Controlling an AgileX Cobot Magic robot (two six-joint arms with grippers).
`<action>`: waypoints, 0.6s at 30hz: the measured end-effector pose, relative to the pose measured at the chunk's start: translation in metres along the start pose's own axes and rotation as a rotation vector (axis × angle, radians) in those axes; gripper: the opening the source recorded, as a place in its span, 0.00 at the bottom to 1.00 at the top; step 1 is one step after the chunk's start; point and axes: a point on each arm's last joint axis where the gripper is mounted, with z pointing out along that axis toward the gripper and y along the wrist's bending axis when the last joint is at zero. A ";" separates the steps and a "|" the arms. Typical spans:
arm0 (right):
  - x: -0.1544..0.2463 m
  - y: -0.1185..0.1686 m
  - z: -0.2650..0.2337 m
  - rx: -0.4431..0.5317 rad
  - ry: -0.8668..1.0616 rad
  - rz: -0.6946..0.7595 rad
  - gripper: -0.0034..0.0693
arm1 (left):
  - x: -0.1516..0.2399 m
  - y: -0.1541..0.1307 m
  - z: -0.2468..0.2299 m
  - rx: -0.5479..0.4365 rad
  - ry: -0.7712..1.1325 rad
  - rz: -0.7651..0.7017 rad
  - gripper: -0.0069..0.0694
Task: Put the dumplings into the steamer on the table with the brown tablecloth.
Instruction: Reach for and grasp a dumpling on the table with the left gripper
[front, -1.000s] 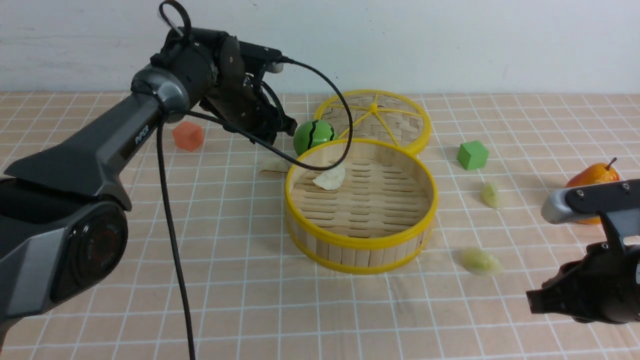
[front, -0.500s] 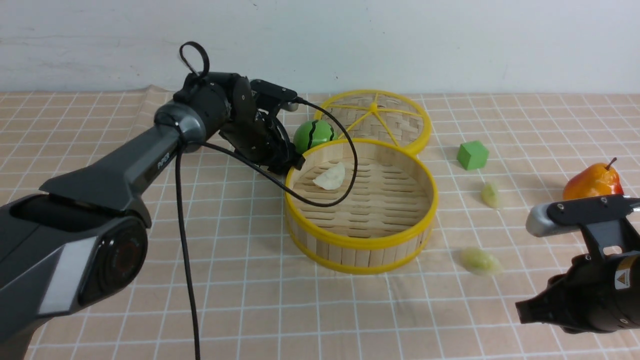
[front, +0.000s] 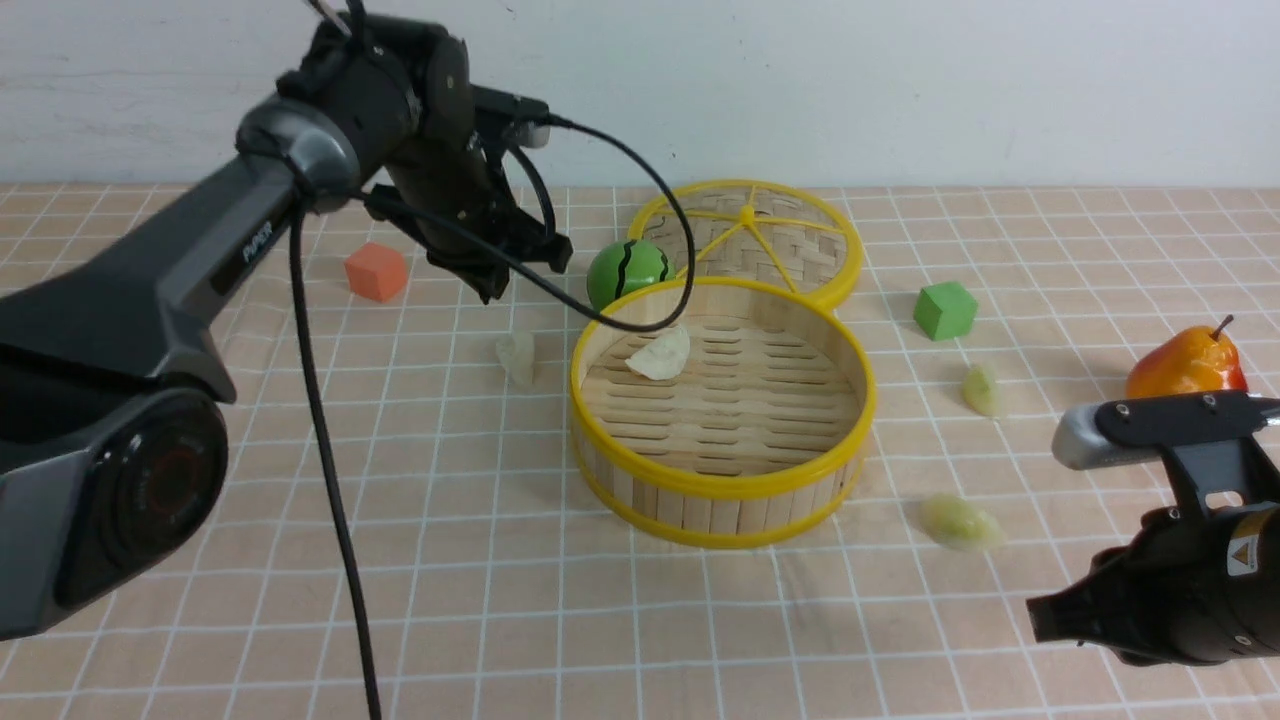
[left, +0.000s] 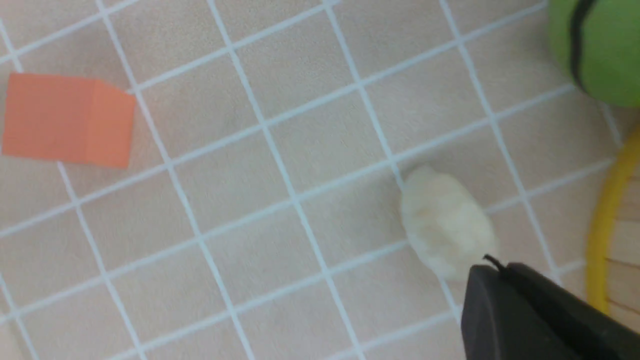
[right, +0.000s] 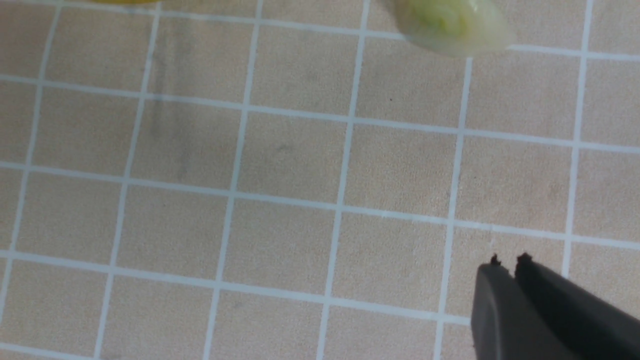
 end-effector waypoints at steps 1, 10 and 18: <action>0.000 0.000 0.000 0.000 0.000 0.000 0.12 | 0.000 -0.003 -0.008 0.009 0.006 -0.001 0.07; 0.000 0.000 0.000 -0.005 -0.002 0.009 0.12 | 0.000 -0.010 0.016 -0.064 -0.008 -0.162 0.08; 0.000 0.001 0.000 -0.007 -0.003 0.014 0.13 | 0.012 0.000 0.076 -0.153 0.003 -0.261 0.47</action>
